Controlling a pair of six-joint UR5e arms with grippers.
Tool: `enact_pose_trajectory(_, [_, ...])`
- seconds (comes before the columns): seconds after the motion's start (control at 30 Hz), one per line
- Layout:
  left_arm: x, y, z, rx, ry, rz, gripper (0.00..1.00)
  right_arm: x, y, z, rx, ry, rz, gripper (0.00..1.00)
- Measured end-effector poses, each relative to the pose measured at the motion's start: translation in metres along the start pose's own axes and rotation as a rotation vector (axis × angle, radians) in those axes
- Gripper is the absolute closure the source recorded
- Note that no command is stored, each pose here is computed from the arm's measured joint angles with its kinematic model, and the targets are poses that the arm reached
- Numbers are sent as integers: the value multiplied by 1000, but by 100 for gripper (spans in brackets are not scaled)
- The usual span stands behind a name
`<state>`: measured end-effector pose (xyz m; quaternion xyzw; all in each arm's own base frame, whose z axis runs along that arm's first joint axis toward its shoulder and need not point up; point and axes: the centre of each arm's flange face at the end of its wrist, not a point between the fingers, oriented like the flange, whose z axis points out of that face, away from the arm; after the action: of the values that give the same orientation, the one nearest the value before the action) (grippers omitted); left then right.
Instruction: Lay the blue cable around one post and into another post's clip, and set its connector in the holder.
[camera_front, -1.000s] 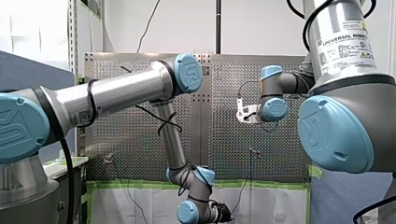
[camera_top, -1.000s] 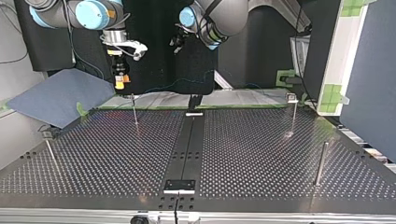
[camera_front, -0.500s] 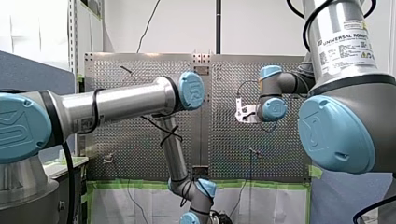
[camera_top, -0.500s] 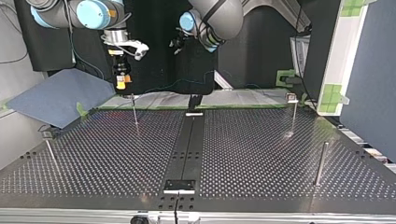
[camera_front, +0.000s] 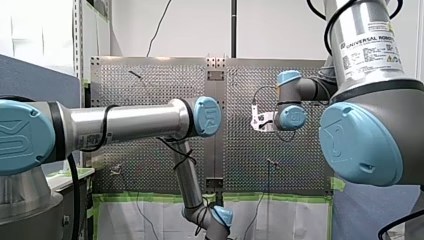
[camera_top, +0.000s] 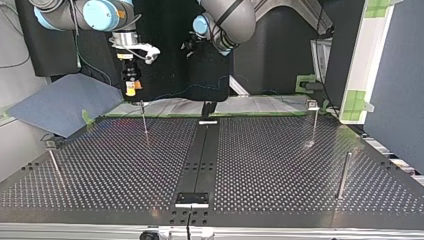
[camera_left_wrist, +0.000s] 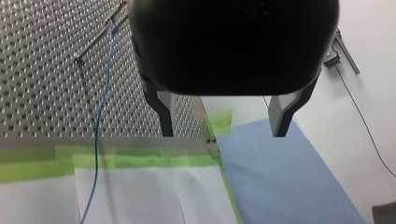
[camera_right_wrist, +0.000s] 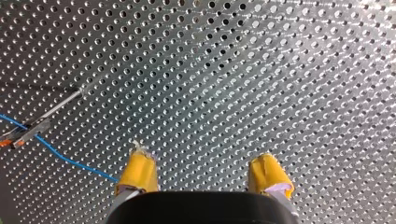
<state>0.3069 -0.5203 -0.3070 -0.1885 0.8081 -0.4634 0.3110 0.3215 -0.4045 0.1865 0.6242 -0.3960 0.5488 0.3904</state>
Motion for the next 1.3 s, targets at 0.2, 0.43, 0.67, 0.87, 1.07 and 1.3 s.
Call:
enact_pose_trajectory(0.2, [-4,-13,16,14,10,29,1,0,-1,0,2,2,0,2])
enact_pose_trajectory(0.43, [-10,-44,38,67,-3,75,1,-1,-2,0,3,2,0,2])
enact_pose_trajectory(0.67, [-24,-66,60,114,-65,76,1,-1,-2,0,6,0,0,2])
enact_pose_trajectory(0.87, [-36,-84,77,149,-126,69,1,-3,-3,-1,6,-3,1,2])
enact_pose_trajectory(1.07, [-44,-101,91,184,-158,63,1,-4,-3,-1,6,-3,4,2])
enact_pose_trajectory(1.3, [-64,-125,110,233,-227,48,1,-4,-1,0,2,-2,5,2])
